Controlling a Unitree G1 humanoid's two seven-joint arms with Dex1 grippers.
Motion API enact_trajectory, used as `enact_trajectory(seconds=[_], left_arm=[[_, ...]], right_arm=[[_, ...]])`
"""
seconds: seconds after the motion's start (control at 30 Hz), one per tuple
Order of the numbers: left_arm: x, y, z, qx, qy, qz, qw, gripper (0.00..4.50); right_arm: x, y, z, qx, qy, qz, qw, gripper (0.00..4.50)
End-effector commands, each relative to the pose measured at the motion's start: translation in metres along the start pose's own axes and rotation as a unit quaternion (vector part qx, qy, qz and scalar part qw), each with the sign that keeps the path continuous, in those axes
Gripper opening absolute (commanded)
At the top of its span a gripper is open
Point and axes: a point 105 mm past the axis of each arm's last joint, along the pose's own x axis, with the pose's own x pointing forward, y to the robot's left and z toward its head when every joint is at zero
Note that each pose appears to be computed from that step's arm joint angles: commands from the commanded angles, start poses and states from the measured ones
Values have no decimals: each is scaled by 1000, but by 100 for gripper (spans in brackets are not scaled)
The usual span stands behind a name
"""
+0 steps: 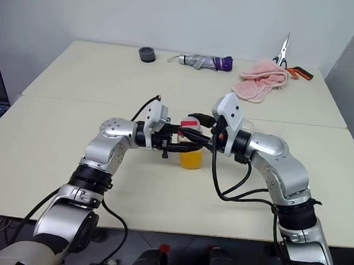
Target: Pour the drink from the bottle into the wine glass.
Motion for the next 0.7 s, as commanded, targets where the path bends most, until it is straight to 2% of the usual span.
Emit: enact_trajectory(seconds=[0.03,0.07,0.27,0.43,0.53,0.6,0.7], left_arm=[[1,0,19,30,-20,-5,999,186],[1,0,19,29,-20,-5,999,185],[1,0,19,28,-22,-5,999,185],[-1,-1,18,28,-21,-1,999,185],[-2,-1,18,27,-21,1,999,185],[-3,-1,18,27,-21,4,999,185],[-5,-1,17,26,-21,7,999,185]], right_arm=[[-1,3,17,-94,-23,-5,995,185],[-1,4,16,-101,-24,-5,995,182],[-12,2,27,41,-95,-3,995,174],[-43,-12,29,66,-93,-51,992,174],[-72,-18,2,69,-39,-99,992,174],[-97,-25,-29,69,14,-154,986,174],[-140,-36,-89,79,111,-242,960,174]])
